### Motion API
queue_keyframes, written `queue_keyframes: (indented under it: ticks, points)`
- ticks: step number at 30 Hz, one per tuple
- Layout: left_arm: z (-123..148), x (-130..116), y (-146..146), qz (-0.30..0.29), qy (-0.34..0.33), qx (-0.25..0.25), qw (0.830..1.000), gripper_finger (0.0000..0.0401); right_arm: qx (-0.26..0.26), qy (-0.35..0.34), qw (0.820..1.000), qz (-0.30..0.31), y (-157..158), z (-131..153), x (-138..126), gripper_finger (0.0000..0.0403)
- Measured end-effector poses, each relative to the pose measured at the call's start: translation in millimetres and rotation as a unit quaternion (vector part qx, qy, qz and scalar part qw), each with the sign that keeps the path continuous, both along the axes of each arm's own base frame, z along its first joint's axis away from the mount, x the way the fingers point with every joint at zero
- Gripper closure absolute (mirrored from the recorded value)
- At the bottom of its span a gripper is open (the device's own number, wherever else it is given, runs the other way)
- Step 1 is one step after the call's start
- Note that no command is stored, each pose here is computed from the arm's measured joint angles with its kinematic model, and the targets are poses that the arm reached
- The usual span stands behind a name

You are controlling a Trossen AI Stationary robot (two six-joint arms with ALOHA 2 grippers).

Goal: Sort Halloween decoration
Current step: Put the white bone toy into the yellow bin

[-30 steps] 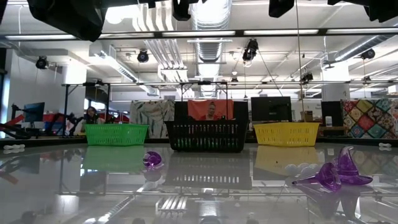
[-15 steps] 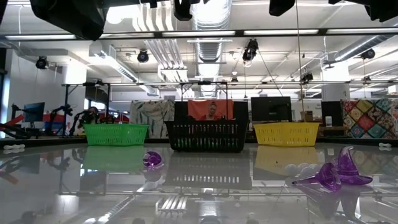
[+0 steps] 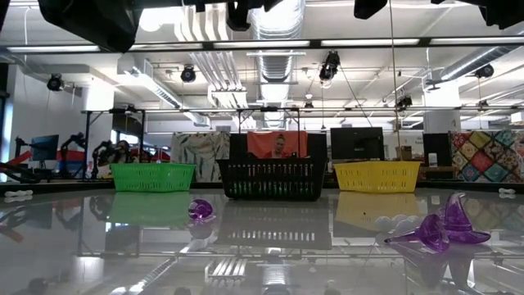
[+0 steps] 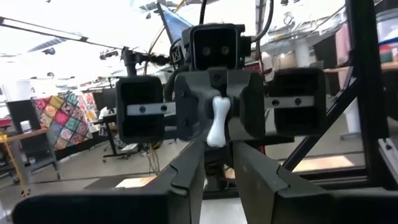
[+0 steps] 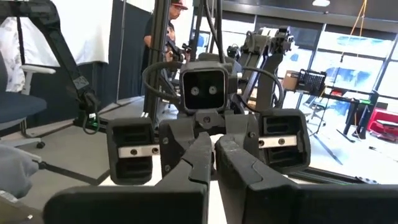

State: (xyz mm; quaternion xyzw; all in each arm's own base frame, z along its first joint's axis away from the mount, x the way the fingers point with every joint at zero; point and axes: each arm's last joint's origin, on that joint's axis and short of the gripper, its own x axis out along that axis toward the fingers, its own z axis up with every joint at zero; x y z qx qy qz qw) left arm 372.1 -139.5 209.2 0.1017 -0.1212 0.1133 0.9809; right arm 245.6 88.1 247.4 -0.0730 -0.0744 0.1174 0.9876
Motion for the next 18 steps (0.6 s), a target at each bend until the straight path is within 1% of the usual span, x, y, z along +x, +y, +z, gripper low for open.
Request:
queue_keyframes:
  ticks: [2,5,8,9,10,11,12,14,15,16,18]
  points:
    - [-1,0,1,0.014,0.008,-0.002,1.000,0.0331,0.001,-0.002,1.000,-0.012,-1,1,-1,0.0394]
    - [-5,-1,0,0.038,0.023,-0.006,0.999,0.0331,0.009,-0.005,0.998,-0.061,-5,4,-2,0.0394]
    - [-9,-2,-2,0.067,0.044,-0.011,0.997,0.0331,0.010,0.006,0.989,-0.145,-12,6,-4,0.0394]
    - [-10,-2,-2,0.074,0.049,-0.015,0.996,0.0331,0.013,0.013,0.982,-0.187,-16,6,-5,0.0394]
    - [-11,-3,-2,0.081,0.052,-0.018,0.995,0.0331,0.024,0.023,0.971,-0.238,-21,6,-7,0.0394]
    - [-11,-3,-3,0.085,0.054,-0.021,0.995,0.0330,0.038,0.036,0.951,-0.305,-28,5,-9,0.0394]
    - [-12,-4,-4,0.085,0.054,-0.022,0.995,0.0330,0.051,0.052,0.925,-0.373,-35,2,-11,0.0394]
    - [-12,-5,-4,0.084,0.053,-0.028,0.995,0.0330,0.070,0.084,0.863,-0.494,-50,-8,-18,0.0394]
    - [-12,-5,-4,0.083,0.052,-0.030,0.995,0.0330,0.078,0.099,0.837,-0.532,-58,-14,-22,0.0394]
    - [-12,-5,-4,0.083,0.052,-0.032,0.995,0.0330,0.095,0.112,0.820,-0.553,-65,-20,-26,0.0394]
    - [-12,-5,-4,0.083,0.051,-0.033,0.995,0.0330,0.135,0.143,0.792,-0.578,-80,-32,-35,0.0394]
